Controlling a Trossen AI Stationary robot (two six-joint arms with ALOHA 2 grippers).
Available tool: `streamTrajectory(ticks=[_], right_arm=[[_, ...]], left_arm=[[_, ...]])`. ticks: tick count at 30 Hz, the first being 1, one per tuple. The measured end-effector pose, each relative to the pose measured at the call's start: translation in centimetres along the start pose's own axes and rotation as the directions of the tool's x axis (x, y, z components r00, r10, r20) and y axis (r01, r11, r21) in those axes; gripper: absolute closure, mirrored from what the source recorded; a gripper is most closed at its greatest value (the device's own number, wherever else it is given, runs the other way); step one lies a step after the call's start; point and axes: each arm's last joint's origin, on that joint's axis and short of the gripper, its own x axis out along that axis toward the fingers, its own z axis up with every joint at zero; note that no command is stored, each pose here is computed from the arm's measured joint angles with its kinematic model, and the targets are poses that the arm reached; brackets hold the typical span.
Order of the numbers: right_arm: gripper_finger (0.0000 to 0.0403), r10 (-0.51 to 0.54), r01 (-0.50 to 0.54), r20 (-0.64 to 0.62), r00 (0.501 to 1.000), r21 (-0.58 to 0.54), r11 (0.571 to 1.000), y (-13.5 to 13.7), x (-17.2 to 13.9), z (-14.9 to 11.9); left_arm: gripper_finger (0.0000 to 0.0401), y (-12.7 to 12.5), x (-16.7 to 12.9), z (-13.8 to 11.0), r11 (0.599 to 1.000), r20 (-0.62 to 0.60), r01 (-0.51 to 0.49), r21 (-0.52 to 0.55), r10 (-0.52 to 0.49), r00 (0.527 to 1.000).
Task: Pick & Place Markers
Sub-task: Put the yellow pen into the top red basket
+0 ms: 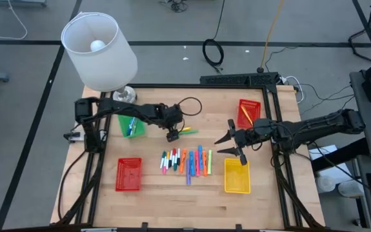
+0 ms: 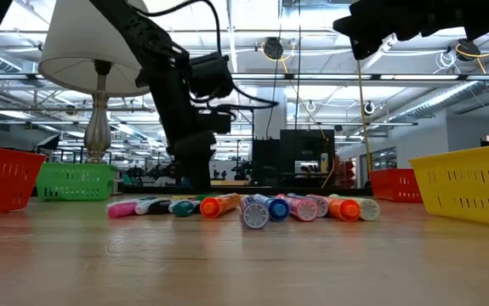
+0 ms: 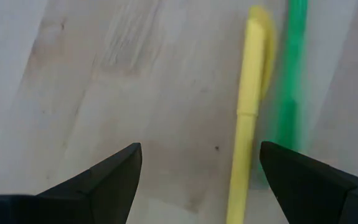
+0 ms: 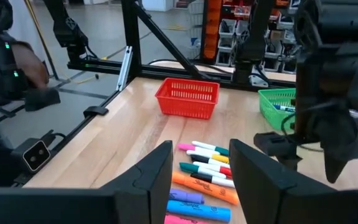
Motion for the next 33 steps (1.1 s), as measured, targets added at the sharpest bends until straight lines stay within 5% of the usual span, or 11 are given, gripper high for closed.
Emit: streamTrajectory(ticks=[11, 18, 33], right_arm=[[0.0257, 0.0, 0.0, 0.005, 1.0, 0.011, 1.0, 0.0, 0.0, 0.1], [0.0261, 0.001, -0.001, 0.006, 1.0, 0.013, 1.0, 0.0, 0.0, 0.1], [0.0263, 0.001, -0.001, 0.005, 1.0, 0.019, 1.0, 0.0, 0.0, 0.1]], left_arm=[[0.0066, -0.1, 1.4, -0.4, 1.0, -0.043, 0.008, -0.018, -0.009, 0.999], [0.0077, -0.2, 1.5, -0.3, 0.993, -0.033, 0.068, 0.1, -0.065, 0.997], [0.0298, -0.4, 1.5, -0.2, 0.989, -0.026, 0.103, 0.109, -0.101, 0.995]])
